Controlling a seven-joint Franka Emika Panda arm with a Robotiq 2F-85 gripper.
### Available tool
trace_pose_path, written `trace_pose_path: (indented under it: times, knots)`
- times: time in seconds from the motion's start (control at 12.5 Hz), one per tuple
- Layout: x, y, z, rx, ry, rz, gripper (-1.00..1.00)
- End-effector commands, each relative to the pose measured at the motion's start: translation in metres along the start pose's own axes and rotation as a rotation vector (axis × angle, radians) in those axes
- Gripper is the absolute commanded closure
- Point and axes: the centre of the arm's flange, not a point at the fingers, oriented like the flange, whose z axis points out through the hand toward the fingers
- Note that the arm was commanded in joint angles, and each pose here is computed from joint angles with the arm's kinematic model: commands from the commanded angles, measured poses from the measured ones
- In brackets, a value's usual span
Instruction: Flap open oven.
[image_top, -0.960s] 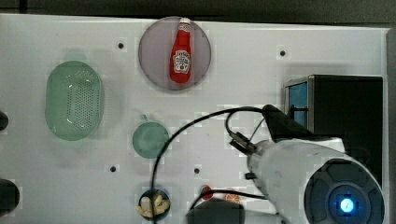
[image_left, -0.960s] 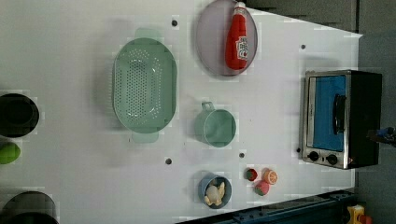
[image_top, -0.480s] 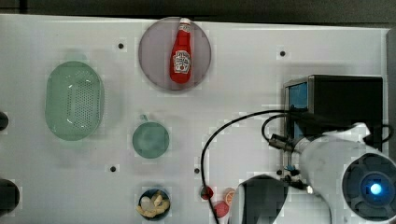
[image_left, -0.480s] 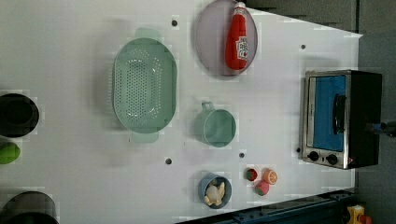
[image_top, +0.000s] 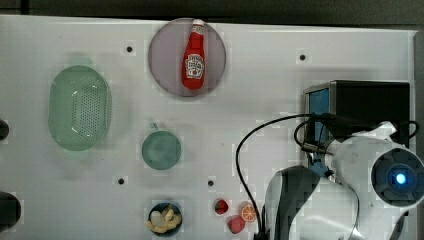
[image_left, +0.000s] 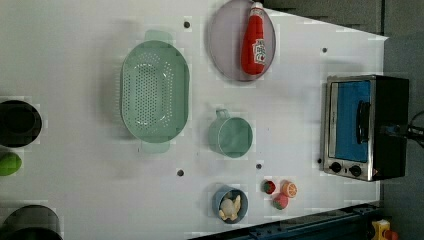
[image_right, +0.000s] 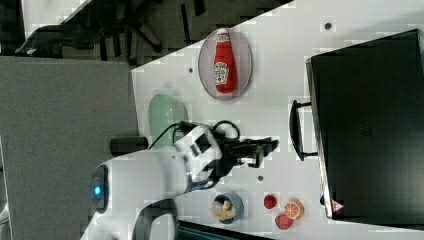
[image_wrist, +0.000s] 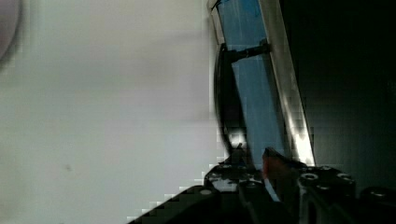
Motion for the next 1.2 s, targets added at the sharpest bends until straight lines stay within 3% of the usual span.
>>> trace_pose_path:
  times: [0.08,0.4,0.64,1.2]
  knots:
    - [0.009,0.013,0.02,-0.026,0.038,-0.143,0.65]
    - [0.012,0.01,0.066,-0.04,-0.016,-0.15,0.65]
    - [0.016,0.01,0.085,-0.058,-0.002,-0.156,0.65]
    - [0.019,-0.023,0.098,-0.061,-0.031,-0.224,0.65]
